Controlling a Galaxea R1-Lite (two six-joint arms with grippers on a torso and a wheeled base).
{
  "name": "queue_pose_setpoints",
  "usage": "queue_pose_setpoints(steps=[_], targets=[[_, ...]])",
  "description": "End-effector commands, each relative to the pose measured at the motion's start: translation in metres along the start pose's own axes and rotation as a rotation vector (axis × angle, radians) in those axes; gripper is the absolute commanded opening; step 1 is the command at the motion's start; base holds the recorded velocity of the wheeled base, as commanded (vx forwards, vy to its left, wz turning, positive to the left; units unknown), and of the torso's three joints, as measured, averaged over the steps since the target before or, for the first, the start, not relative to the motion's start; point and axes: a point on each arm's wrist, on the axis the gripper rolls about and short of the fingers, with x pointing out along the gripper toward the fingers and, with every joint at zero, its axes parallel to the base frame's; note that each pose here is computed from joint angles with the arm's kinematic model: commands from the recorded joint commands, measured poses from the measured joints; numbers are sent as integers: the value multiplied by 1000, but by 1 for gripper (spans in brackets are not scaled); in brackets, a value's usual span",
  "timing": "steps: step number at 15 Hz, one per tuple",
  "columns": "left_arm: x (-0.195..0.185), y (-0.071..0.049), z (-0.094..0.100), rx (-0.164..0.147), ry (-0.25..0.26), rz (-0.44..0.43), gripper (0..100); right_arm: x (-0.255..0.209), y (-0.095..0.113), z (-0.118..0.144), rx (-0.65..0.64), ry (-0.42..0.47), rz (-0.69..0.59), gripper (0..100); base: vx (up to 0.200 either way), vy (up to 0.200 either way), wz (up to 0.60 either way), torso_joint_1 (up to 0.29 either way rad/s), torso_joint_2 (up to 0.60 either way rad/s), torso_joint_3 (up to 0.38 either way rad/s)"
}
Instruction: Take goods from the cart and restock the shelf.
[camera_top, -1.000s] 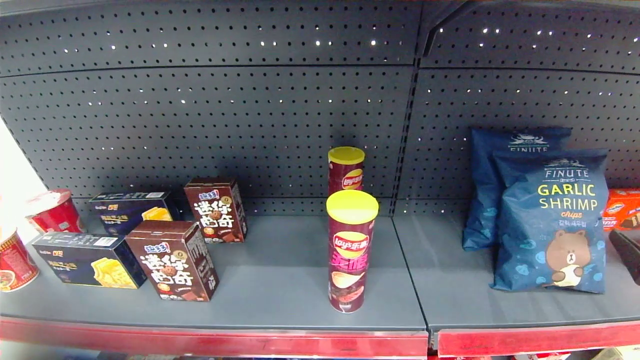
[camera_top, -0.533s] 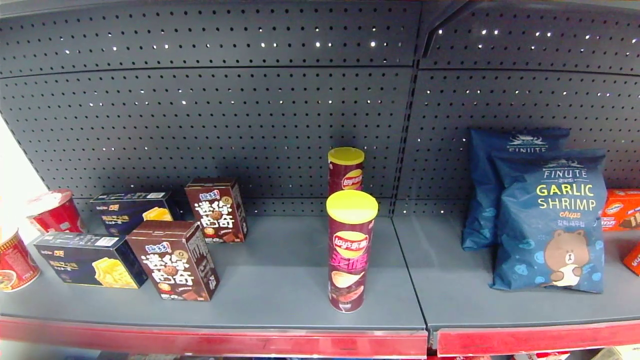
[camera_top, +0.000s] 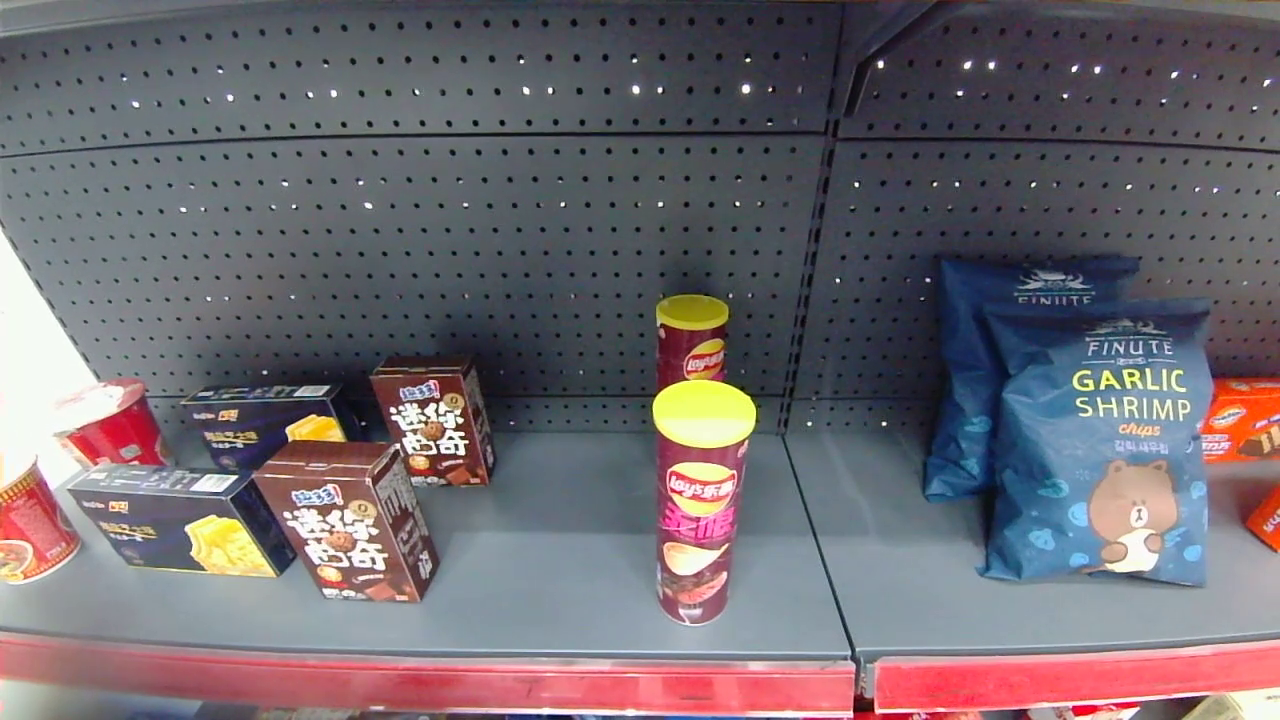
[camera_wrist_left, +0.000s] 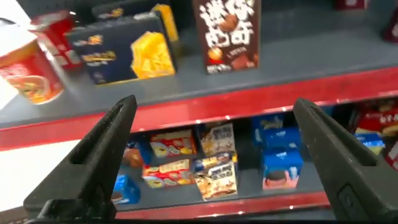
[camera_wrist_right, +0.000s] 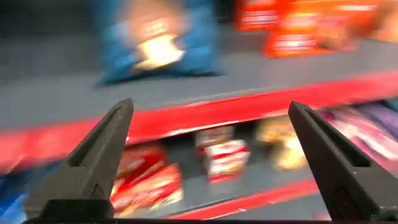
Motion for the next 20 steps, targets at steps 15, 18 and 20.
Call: queue_pose_setpoints(steps=[15,18,20], targets=[[3,2,-8,-26,34,132,100,-3,0,-2,51,-16,41,100,0,0,0,0,0,0],[2,2,-8,-101,18,131,100,-3,1,-2,55,-19,62,100,0,0,0,0,0,0],[2,2,-8,-104,16,115,100,-3,2,-2,61,-19,101,100,0,0,0,0,0,0]])
